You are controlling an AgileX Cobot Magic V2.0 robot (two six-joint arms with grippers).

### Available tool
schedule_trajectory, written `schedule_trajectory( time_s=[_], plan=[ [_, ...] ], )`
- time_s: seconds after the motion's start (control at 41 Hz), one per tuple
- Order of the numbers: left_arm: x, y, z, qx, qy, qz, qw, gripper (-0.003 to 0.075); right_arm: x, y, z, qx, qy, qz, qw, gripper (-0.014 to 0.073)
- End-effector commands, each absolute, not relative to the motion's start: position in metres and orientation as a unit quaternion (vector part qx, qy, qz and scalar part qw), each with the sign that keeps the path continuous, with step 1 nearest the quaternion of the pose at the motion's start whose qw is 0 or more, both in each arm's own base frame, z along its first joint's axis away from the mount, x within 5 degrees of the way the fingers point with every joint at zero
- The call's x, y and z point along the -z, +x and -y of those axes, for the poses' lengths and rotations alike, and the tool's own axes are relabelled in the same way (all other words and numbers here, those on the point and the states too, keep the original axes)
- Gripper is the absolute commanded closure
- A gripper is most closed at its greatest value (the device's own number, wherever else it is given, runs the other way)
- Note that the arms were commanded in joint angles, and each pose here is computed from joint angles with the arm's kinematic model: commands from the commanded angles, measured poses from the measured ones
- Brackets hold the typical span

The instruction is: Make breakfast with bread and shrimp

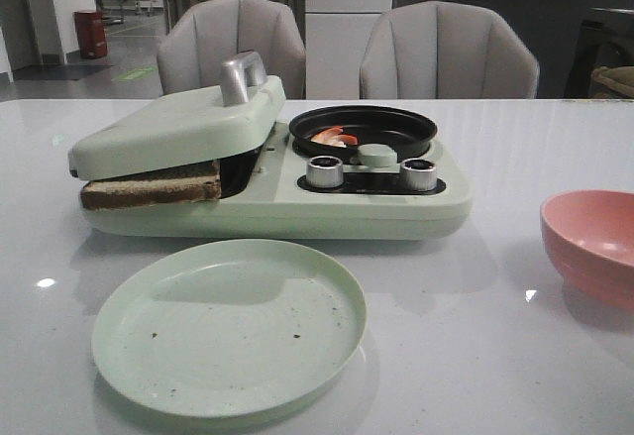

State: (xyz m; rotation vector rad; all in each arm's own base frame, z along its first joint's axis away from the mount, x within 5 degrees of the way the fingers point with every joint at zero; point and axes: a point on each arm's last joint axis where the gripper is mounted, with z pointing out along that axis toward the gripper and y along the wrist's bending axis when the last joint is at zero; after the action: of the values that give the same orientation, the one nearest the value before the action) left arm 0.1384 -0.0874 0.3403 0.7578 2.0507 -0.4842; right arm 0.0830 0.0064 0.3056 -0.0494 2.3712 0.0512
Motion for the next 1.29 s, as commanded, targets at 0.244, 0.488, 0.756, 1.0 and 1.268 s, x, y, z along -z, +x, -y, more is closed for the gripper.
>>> schedule_trajectory(
  time_s=[0.244,0.488,0.756,1.0,1.268],
  plan=[
    [-0.353,0.153,0.068,0.146,0.182,-0.842,0.487,0.0620,-0.318,0.088,-0.006,-0.019,-0.021,-0.907,0.421,0.0574],
    [-0.351,0.157,0.056,0.120,0.151,-0.855,0.482,0.0621,-0.318,0.087,-0.006,-0.019,-0.021,-0.908,0.418,0.0574],
    [-0.351,0.157,0.056,0.120,0.151,-0.855,0.482,0.0621,-0.318,0.087,-0.006,-0.019,-0.021,-0.908,0.418,0.0574],
    [-0.351,0.159,0.053,0.091,0.171,-0.848,0.494,0.0621,-0.318,0.087,-0.006,-0.019,-0.021,-0.908,0.418,0.0574],
    [-0.328,0.138,0.018,-0.003,0.115,-0.805,0.582,0.0621,-0.318,0.087,-0.006,-0.019,-0.021,-0.908,0.418,0.0574]
  ],
)
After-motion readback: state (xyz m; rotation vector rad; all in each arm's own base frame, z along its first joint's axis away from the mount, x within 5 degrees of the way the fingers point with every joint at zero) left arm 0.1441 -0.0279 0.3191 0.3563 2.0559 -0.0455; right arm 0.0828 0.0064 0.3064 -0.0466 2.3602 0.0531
